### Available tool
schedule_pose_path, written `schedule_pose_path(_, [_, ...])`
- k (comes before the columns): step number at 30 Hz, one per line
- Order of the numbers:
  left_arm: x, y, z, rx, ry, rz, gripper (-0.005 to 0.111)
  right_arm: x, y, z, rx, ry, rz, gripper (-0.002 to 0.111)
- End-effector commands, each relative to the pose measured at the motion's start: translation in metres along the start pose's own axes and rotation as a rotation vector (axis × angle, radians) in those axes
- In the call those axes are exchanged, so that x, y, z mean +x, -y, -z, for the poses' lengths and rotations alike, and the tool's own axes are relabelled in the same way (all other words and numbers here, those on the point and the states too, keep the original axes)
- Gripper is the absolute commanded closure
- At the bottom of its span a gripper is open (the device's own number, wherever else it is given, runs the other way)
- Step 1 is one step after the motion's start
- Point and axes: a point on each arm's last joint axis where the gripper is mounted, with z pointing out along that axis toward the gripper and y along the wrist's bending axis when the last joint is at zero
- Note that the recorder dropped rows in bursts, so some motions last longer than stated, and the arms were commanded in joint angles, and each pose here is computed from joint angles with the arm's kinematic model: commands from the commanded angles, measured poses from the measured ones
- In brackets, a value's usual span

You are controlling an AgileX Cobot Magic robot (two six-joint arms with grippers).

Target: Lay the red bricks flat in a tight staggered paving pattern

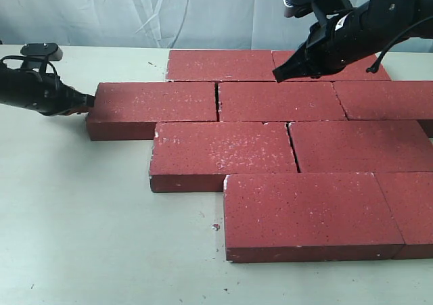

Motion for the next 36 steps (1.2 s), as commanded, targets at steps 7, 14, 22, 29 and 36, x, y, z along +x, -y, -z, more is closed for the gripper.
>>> schedule_pose_path(7, [-0.054, 0.032, 0.06, 0.007, 0.195, 0.021, 0.107, -0.011, 0.004, 0.001, 0.038, 0.106, -0.009, 0.109])
schedule_pose_path(14, [-0.077, 0.058, 0.084, -0.044, 0.266, -0.079, 0.107, -0.025, 0.007, 0.011, 0.016, 0.065, 0.04, 0.109])
schedule_pose_path(22, [-0.08, 0.067, 0.131, -0.215, 0.142, -0.288, 0.107, -0.027, 0.013, 0.038, -0.017, -0.276, 0.198, 0.109])
schedule_pose_path(29, [-0.061, 0.067, 0.162, -0.317, -0.123, -0.303, 0.107, -0.023, 0.042, 0.053, 0.076, -0.353, 0.096, 0.109])
schedule_pose_path(36, [-0.062, 0.066, 0.202, -0.512, -0.119, -0.209, 0.107, 0.003, 0.093, 0.08, 0.168, -0.411, -0.19, 0.109])
